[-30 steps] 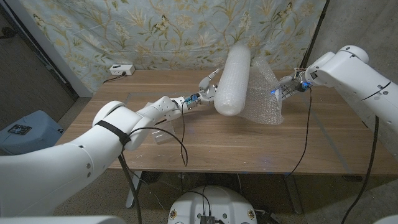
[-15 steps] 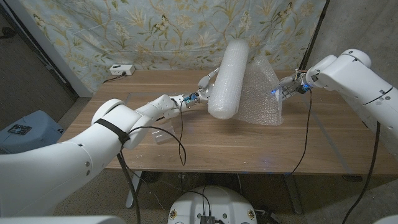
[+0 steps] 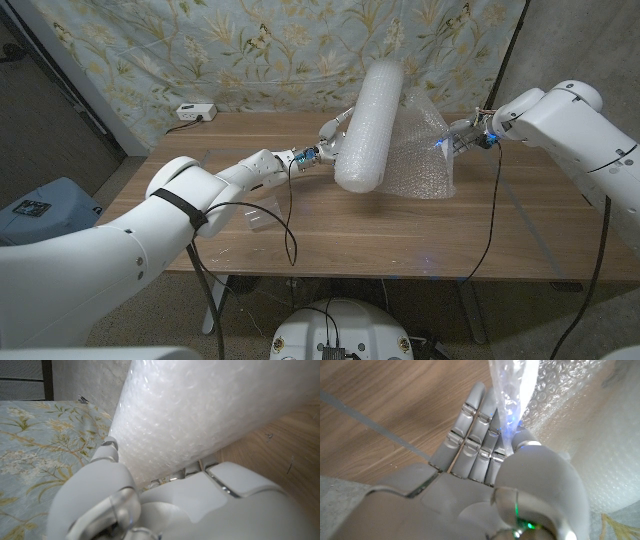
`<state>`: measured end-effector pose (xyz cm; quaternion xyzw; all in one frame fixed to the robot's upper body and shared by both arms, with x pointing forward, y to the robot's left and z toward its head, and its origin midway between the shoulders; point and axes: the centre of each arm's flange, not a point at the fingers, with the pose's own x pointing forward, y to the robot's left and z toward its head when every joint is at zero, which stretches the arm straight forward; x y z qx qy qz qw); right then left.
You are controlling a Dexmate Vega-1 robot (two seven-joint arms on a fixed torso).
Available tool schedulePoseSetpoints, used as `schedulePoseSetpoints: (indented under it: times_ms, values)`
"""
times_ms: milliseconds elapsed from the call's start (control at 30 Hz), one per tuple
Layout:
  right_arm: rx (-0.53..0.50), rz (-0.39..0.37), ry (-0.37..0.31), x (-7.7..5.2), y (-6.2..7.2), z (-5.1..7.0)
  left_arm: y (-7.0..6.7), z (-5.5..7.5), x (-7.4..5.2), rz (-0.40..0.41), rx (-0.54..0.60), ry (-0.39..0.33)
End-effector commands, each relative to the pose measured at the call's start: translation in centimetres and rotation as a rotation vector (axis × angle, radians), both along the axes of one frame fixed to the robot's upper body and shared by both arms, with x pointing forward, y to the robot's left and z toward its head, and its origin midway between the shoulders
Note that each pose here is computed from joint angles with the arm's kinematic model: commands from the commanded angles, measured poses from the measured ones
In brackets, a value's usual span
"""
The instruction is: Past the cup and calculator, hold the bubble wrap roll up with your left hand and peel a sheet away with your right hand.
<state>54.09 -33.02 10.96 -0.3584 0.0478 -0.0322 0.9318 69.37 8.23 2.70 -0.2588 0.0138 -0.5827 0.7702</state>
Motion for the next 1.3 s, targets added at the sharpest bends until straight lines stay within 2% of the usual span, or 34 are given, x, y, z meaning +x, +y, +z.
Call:
schedulePoseSetpoints:
  times_ms: [33, 667, 1300]
  values:
    - [-0.006, -0.022, 0.004, -0.3, -0.5, 0.3, 0.4, 0.0, 0.0, 0.003, -0.017, -0.01]
    - [-0.009, -0.062, 0.019, -0.5, -1.8, 0.6, 1.0, -0.7, 0.0, -0.009, -0.048, 0.001]
    - [-0.011, -0.097, 0.003, -1.4, -3.8, 1.3, 0.6, -0.6, -0.2, -0.021, -0.055, -0.016]
